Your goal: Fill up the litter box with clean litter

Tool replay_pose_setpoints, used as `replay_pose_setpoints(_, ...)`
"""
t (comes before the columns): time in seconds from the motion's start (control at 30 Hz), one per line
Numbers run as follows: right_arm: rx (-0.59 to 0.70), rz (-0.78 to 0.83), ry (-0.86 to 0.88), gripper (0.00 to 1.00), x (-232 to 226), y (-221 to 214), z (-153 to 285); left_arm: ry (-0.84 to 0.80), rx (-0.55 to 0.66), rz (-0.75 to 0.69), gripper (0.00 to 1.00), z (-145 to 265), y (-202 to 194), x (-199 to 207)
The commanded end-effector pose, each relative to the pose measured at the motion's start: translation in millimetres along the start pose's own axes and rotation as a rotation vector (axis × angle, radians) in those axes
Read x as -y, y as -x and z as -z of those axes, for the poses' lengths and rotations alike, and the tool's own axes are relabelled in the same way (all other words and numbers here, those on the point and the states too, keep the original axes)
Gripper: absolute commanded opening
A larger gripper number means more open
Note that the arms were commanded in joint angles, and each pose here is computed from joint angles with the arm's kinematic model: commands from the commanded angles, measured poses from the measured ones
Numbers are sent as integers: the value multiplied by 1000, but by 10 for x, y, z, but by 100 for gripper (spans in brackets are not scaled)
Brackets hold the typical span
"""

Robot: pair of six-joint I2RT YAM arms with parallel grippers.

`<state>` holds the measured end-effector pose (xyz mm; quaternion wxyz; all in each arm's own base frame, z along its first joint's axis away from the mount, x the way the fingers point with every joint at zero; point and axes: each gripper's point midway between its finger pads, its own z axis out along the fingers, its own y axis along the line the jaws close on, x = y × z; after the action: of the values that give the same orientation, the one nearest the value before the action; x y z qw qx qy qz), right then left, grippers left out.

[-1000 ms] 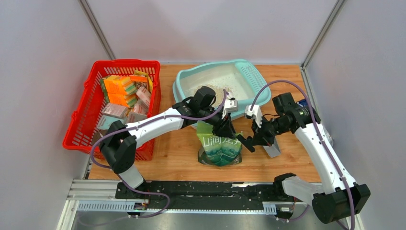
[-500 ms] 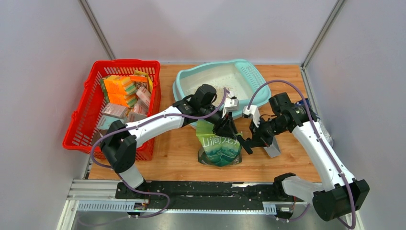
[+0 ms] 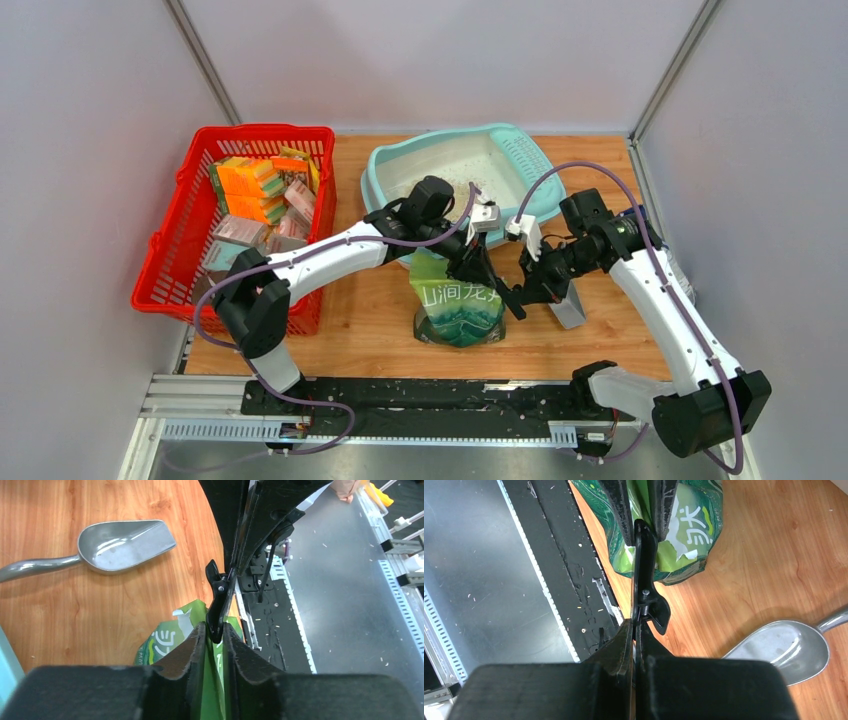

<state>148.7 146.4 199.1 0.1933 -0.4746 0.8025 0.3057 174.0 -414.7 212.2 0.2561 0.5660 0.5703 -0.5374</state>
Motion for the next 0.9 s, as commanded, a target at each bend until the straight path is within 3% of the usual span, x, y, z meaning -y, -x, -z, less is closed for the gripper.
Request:
replay_pose_setpoints(0.0,57,34,-15,0,29,177,21,-22,12,-3,20,-31,32,10)
replay_pose_setpoints(0.13,56,33,-13,0,33,170,0,-25,1,6,0,-37,-10,5)
replay_pose_setpoints(0.27,67,35,-31,4,38,201,41,-13,-8,9,0,-25,-44,0)
replay_pose_setpoints(0.37,76,35,-56,28,32,212,160,-3,-13,0,0,-8,-60,1)
replay_pose_setpoints(0.4,73,28,-54,43,13,185,194,-1,-14,-2,0,-3,-62,5)
replay_pose_setpoints(0.6,242,-33,-107,74,59,270,375,0,-8,-6,0,6,-52,10)
replay_pose_setpoints(0.87,260,-120,24,78,15,218,199,0,3,7,0,16,-52,0)
